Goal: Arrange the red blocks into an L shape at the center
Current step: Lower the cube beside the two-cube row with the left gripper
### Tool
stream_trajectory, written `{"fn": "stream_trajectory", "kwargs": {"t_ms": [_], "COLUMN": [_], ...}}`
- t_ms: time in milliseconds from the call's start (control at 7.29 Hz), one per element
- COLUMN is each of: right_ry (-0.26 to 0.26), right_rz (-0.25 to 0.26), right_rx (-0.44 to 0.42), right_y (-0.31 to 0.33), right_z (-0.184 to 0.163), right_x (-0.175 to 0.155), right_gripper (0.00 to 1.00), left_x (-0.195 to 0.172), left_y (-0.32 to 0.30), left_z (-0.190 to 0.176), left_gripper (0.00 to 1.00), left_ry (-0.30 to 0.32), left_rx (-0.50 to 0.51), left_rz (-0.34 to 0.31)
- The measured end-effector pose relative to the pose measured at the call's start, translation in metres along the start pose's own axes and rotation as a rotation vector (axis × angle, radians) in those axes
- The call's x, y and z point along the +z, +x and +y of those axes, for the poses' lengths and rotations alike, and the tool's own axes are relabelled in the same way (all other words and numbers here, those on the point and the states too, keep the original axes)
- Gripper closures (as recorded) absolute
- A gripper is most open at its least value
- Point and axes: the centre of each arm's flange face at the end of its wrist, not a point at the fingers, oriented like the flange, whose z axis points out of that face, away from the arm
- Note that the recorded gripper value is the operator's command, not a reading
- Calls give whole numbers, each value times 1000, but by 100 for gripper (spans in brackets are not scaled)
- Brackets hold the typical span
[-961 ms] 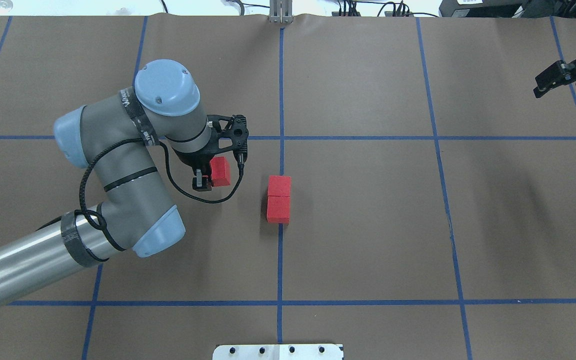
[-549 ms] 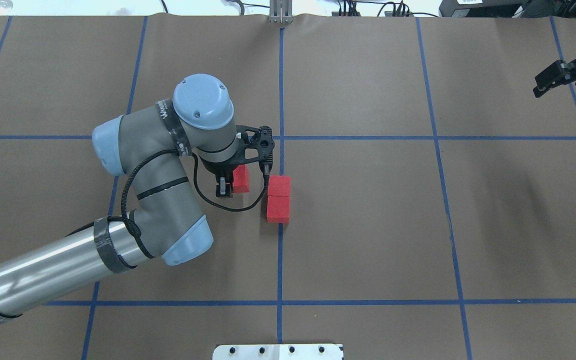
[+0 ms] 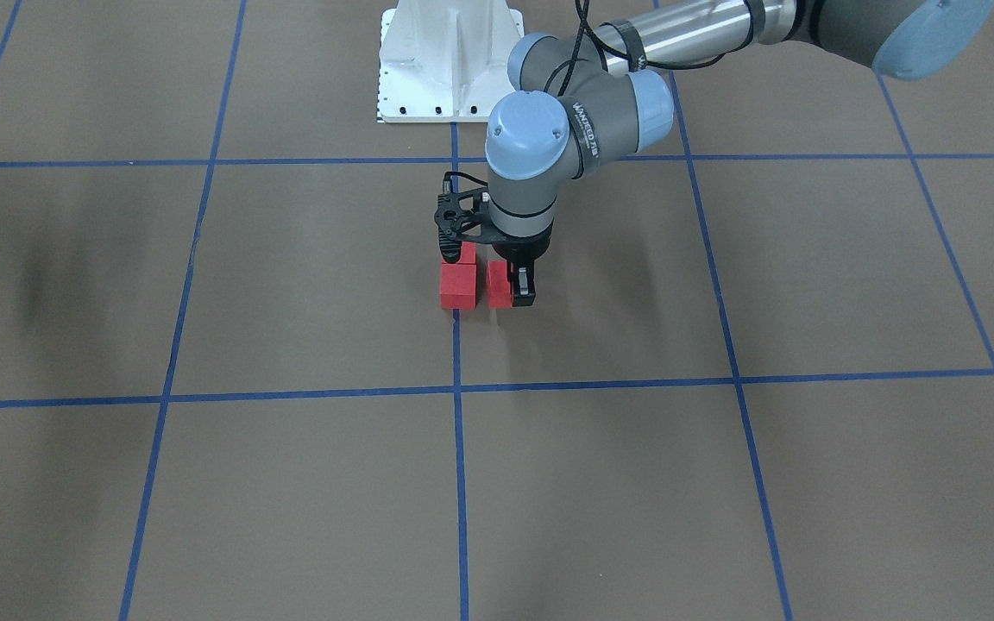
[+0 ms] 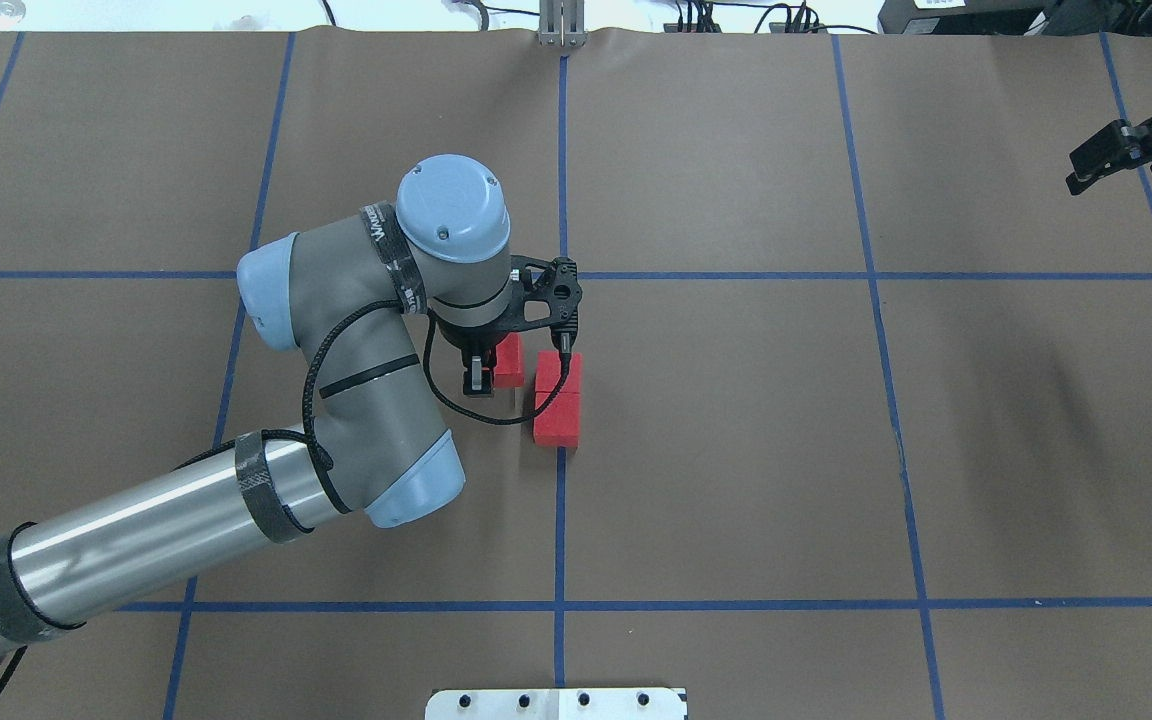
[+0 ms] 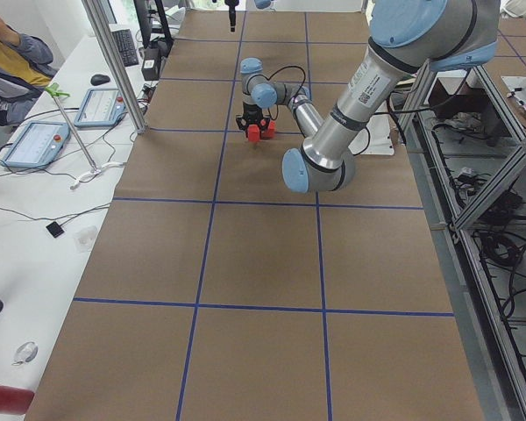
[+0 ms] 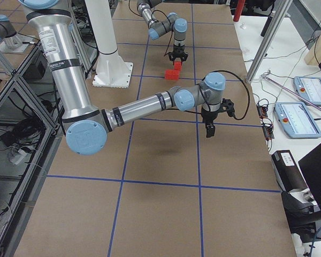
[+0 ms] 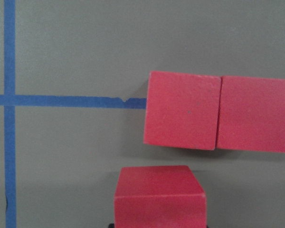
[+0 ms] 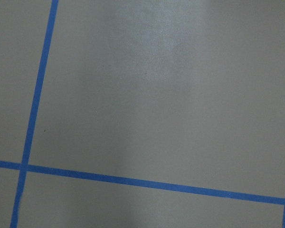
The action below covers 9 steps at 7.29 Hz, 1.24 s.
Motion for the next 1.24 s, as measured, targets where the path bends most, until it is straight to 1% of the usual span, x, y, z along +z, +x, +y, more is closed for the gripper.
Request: {"fn": "stream_trajectory", "kwargs": {"t_ms": [686,1235], "right_ry": [0,0], "right_rz": [0,0], "right_rx": [0,1], "right_y": [0,0], "right_z": [0,0], "right_x": [0,0], "right_gripper": [1,1], "left_x": [6,7], "left_y": [8,9], "left_z": [-5,-11], "left_gripper": [100,92], "left_ry": [-2,-4], "left_rx": [4,6], "left_rz": [12,14]}}
